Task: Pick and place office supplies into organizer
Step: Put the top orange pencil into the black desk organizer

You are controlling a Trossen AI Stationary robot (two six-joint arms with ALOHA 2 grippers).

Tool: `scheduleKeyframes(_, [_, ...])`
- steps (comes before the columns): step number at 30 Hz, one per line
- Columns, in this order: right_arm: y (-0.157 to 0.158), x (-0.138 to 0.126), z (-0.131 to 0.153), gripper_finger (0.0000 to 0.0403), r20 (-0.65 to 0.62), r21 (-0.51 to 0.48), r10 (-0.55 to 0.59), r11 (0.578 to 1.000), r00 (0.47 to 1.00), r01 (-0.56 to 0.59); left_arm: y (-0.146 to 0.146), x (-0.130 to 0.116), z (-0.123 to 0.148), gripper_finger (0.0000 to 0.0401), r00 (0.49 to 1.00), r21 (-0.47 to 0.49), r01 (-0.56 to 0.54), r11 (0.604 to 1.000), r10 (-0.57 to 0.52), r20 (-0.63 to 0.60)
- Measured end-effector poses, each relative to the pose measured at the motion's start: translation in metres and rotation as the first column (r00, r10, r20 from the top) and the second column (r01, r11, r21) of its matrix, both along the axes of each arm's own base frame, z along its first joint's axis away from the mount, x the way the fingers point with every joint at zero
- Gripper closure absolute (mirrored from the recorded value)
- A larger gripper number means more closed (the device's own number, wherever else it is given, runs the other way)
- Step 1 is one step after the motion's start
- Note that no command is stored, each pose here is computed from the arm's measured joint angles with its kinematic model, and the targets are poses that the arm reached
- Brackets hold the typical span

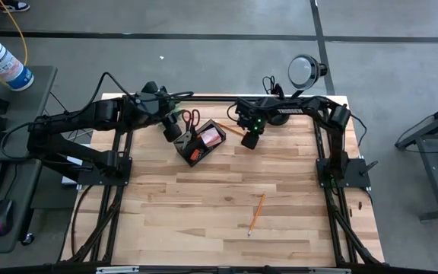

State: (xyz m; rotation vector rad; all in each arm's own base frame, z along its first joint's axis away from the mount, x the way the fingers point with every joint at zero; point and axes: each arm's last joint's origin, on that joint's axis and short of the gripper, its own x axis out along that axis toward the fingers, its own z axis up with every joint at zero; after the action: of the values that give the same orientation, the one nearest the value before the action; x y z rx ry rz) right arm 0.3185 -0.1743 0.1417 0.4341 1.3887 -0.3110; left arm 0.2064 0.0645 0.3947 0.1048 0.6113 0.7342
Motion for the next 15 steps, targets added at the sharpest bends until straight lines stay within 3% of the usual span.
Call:
scheduleKeyframes(9, [0.003, 0.003, -0.002, 0.0291, 0.015, -0.011, -0.007, 1.000, 1.000, 0.007, 0.000, 0.001, 0.002, 0.0263, 1.000, 0.004, 0.002, 1.000, -0.002, 0.024])
scheduleKeyframes(15, [0.012, 0.011, -0.001, 0.0318, 0.037, -0.042, 0.032, 0.999, 0.999, -0.031, 0.000, 0.001, 0.002, 0.0263, 0.999, -0.003, -0.004, 1.000, 0.004, 0.032])
